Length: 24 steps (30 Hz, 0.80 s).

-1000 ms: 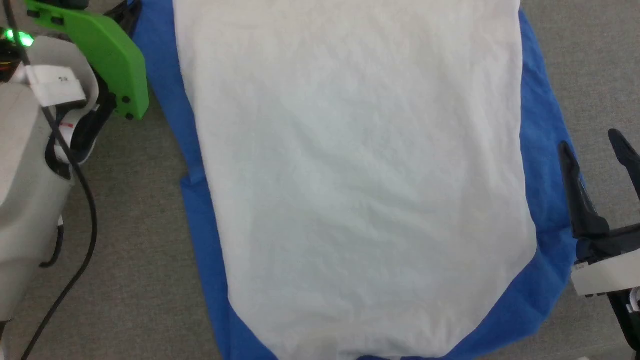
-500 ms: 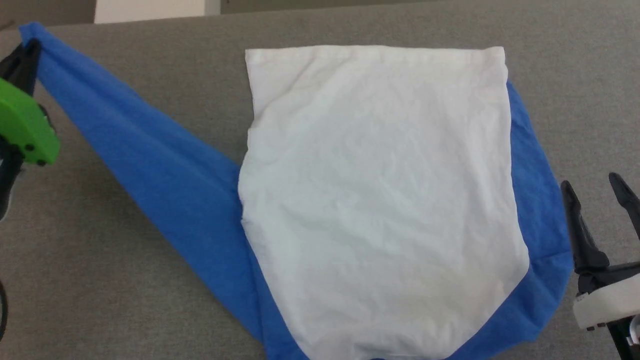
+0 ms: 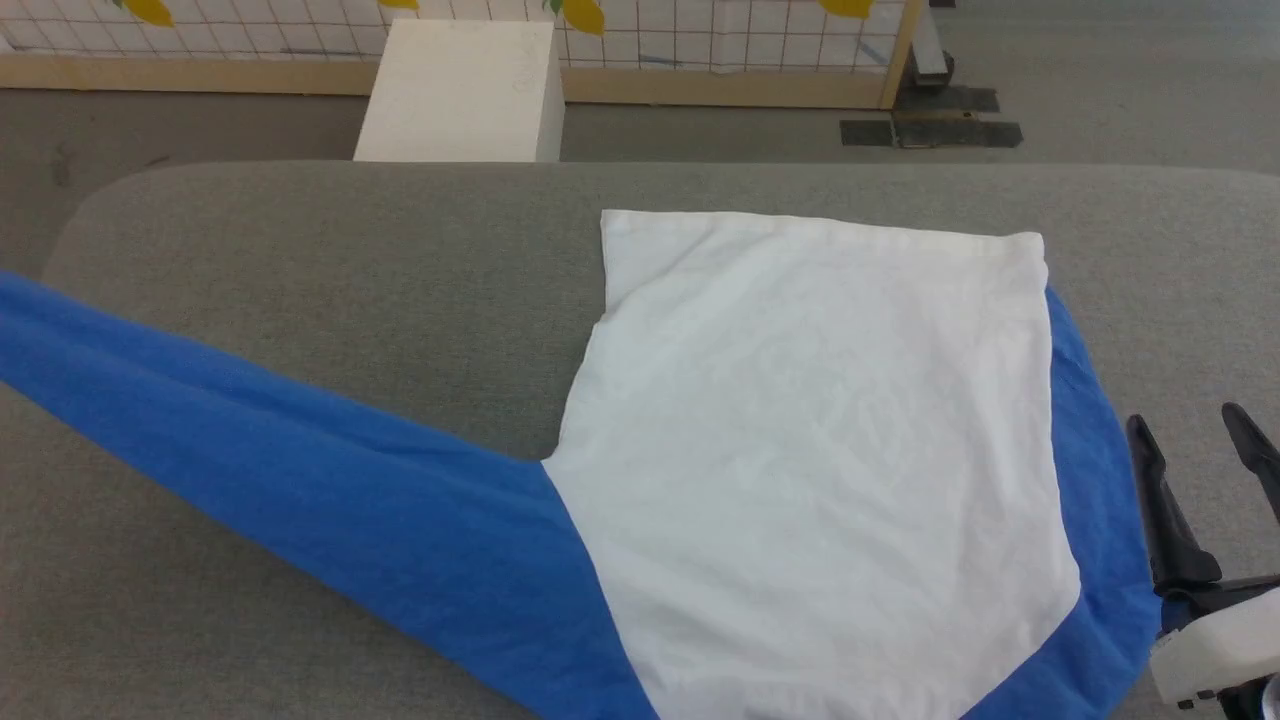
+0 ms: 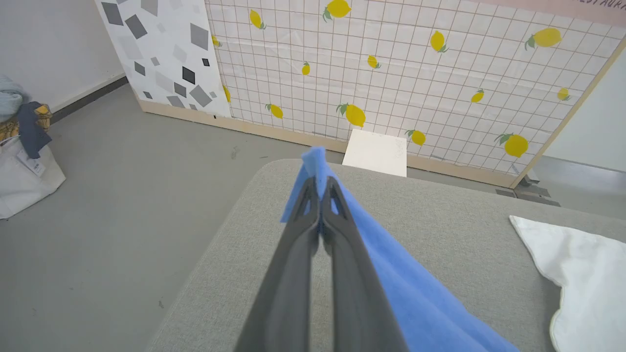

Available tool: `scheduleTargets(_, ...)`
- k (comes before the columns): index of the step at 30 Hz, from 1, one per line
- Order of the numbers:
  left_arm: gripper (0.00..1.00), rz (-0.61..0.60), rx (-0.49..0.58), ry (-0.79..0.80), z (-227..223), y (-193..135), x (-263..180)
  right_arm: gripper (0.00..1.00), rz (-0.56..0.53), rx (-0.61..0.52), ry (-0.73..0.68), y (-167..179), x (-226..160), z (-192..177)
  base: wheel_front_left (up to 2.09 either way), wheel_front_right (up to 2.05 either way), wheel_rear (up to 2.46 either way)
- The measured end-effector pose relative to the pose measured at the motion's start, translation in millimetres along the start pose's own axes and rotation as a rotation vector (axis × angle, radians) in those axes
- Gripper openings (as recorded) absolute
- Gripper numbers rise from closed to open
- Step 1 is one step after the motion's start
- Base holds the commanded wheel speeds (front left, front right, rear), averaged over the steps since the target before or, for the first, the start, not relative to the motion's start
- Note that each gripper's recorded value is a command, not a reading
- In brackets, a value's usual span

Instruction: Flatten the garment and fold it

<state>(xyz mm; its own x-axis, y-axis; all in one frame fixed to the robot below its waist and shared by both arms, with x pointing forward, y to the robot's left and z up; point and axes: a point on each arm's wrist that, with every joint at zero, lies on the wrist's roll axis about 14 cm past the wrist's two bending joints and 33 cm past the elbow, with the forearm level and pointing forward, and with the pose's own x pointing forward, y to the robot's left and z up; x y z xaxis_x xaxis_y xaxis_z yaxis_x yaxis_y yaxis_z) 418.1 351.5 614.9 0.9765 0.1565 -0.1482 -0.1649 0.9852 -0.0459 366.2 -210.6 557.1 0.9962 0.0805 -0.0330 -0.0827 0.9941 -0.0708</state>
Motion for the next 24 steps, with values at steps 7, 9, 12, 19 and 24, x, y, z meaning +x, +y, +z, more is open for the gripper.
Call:
scheduleTargets(7, 0.00, -0.077, -0.103, -0.084, 22, -19, -25, 1.00, 0.014, -0.006, -0.015, 4, -1, 7, 0.00, 0.00, 0.00)
scheduleTargets(9, 0.00, -0.136, -0.123, -0.102, 27, -38, -29, 1.00, 0.006, -0.012, -0.026, 1, -1, 11, 0.00, 0.00, 0.00)
scheduleTargets(12, 0.00, -0.289, -0.153, -0.127, 39, -87, -37, 1.00, -0.022, -0.027, -0.040, -9, -3, 17, 0.00, 0.00, 0.00)
scheduleTargets(19, 0.00, -0.690, -0.193, -0.097, 50, -220, -70, 1.00, -0.097, -0.049, -0.082, -34, -9, 32, 0.00, 0.00, 0.00)
scheduleTargets(24, 0.00, -0.925, -0.198, -0.049, 40, -312, -95, 1.00, -0.139, -0.055, -0.092, -47, -13, 36, 0.00, 0.00, 0.00)
